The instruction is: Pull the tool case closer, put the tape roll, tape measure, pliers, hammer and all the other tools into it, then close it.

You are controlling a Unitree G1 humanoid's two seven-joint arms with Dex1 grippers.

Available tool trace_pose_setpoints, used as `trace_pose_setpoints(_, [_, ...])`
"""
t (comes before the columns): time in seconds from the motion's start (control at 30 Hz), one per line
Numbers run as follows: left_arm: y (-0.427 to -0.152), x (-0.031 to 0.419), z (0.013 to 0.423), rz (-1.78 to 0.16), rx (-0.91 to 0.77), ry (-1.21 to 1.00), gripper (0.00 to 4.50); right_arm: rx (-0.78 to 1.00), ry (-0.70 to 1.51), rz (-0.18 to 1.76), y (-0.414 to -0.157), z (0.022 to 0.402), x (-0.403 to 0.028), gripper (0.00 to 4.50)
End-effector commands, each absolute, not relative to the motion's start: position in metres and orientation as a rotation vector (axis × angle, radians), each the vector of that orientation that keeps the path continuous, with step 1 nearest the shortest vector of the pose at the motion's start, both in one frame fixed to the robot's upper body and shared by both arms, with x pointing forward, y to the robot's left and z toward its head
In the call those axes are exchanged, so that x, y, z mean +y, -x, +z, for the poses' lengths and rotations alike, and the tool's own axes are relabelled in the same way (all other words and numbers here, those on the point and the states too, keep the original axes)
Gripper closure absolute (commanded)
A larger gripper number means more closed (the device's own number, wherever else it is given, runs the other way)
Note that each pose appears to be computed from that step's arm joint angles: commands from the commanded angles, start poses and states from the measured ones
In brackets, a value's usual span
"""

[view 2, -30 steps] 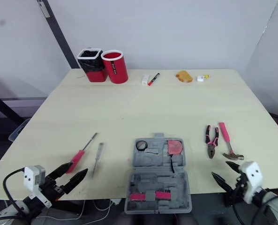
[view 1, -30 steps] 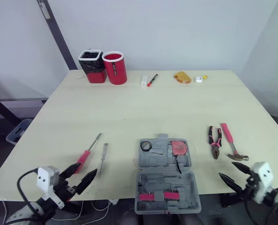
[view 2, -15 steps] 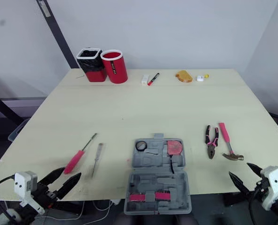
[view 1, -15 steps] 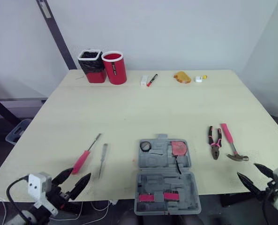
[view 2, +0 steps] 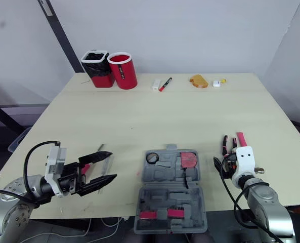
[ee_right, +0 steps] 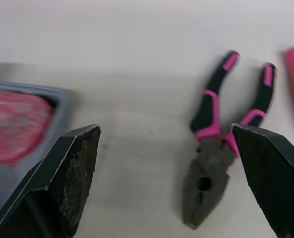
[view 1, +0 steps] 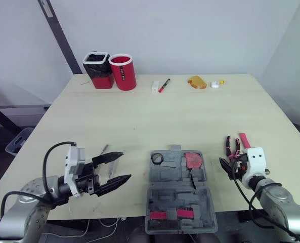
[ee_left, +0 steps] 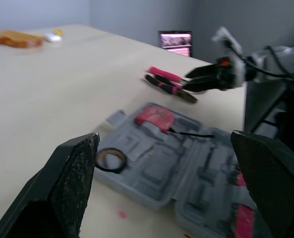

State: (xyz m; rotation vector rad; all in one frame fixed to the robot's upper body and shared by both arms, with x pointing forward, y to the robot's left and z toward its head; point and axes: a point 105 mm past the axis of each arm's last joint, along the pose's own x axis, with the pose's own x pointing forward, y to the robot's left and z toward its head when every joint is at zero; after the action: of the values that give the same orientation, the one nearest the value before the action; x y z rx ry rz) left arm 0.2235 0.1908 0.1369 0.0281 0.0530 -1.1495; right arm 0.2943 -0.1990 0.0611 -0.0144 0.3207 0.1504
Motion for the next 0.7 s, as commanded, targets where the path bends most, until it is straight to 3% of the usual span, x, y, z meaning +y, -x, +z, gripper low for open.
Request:
trace_pose_setpoints(0.03, [-0.216,0.173,0.157,-1.274,-0.018,-0.063,0.00,0.318,0.043,0.031,-0.304,0.062,-0.203,0.08])
trace_pose_setpoints(0.47, [-0.217,0.169,0.163,-1.303,-0.051,-0.076,0.00,0.367,-0.068,-0.203,-0.312,0.030,-0.208,0.08])
trace_pose_setpoints(0.57, [-0.217,0.168,0.163,-1.302,-0.055,-0.077,0.00,0.353,-0.064,-0.232,-0.315,0.028,-0.211,0.79])
trace_pose_setpoints(0.6, [-0.218,0.168,0.163,-1.300,-0.057,-0.077,0.00,0.348,-0.064,-0.237,-0.316,0.028,-0.212,1.19])
trace_pose_setpoints(0.63, [-0.218,0.168,0.162,-1.300,-0.058,-0.077,0.00,0.347,-0.064,-0.238,-0.316,0.026,-0.211,1.92])
trace_pose_setpoints(0.7, [-0.218,0.168,0.162,-1.300,-0.059,-0.075,0.00,0.349,-0.060,-0.236,-0.317,0.023,-0.211,2.60])
